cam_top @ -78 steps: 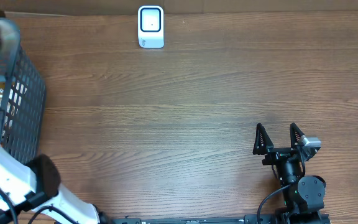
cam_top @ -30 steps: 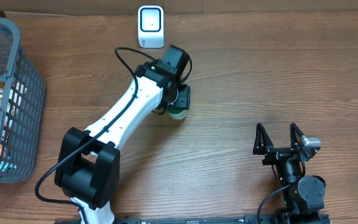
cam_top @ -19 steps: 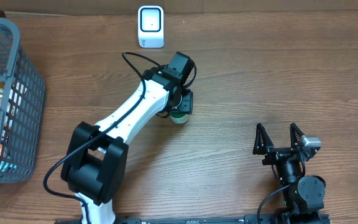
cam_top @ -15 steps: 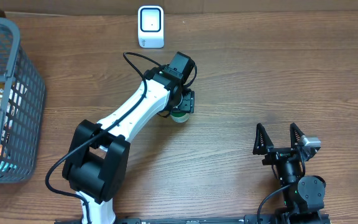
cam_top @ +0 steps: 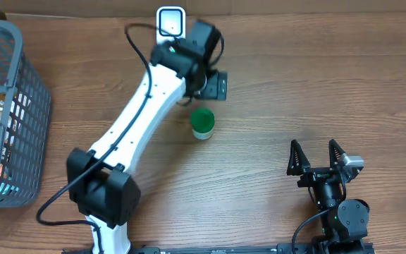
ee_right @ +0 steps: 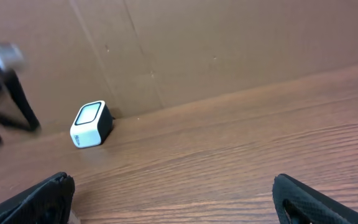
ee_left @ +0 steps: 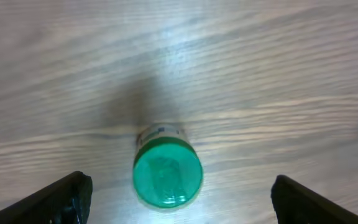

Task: Scan the item barcode
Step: 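Set the jar down on the table and open the left gripper, then return the left gripper to the basket and grasp the orange tissue pack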

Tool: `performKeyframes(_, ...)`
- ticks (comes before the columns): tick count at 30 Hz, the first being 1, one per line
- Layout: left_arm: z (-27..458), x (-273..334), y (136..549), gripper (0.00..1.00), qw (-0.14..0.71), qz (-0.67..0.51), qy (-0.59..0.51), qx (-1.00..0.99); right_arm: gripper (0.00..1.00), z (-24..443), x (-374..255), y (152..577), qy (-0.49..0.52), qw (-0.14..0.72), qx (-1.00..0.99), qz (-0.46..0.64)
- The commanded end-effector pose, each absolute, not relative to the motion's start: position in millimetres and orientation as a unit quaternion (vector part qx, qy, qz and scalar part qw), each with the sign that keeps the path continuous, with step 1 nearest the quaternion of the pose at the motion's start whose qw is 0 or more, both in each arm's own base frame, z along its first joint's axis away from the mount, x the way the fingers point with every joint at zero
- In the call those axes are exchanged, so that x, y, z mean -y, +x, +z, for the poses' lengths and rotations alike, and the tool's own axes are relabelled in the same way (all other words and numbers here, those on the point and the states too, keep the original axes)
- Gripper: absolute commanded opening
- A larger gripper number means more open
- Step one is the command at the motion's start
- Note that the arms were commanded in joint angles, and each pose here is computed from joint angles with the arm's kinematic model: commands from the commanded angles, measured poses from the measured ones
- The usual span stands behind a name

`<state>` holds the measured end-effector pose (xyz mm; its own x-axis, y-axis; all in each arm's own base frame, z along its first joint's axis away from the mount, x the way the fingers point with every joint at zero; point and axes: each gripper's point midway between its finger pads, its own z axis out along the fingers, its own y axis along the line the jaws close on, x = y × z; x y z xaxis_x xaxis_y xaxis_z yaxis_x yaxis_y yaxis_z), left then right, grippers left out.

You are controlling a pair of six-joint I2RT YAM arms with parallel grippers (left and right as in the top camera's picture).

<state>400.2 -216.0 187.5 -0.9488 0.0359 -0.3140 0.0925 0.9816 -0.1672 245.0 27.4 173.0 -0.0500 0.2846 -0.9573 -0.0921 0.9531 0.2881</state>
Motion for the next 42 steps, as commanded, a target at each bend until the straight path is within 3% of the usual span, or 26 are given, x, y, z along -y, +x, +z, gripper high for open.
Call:
performKeyframes(1, 261, 197, 413, 0.93, 0.228, -0.109, 0.024, -0.967, 1.0, 171, -28, 245, 0.061, 0.687, -0.711, 0.133)
performKeyframes(9, 383, 63, 393, 0.97, 0.335, -0.091, -0.104, -0.932, 1.0, 171, -28, 245, 0.061, 0.687, -0.711, 0.133)
performKeyframes(16, 402, -100, 345, 0.99, 0.349, -0.017, -0.306, -0.886, 1.0, 171, -28, 245, 0.061, 0.687, -0.711, 0.133)
performKeyframes(20, 389, -185, 318, 1.0, 0.333, 0.014, -0.427, -0.841, 1.0, 171, -28, 245, 0.061, 0.687, -0.711, 0.133)
performKeyframes(26, 339, -261, 286, 0.95, 0.27, 0.001, -0.533, -0.802, 1.0, 171, -28, 245, 0.061, 0.687, -0.711, 0.133)
performKeyframes(34, 258, -300, 255, 0.9, 0.17, 0.041, -0.58, -0.796, 1.0, 171, -28, 245, 0.061, 0.687, -0.711, 0.133)
performKeyframes(38, 224, -311, 239, 0.78, 0.122, 0.092, -0.582, -0.799, 1.0, 171, -28, 245, 0.061, 0.687, -0.711, 0.134)
performKeyframes(42, 190, -314, 233, 0.79, 0.093, 0.107, -0.561, -0.816, 1.0, 171, -28, 245, 0.061, 0.687, -0.711, 0.133)
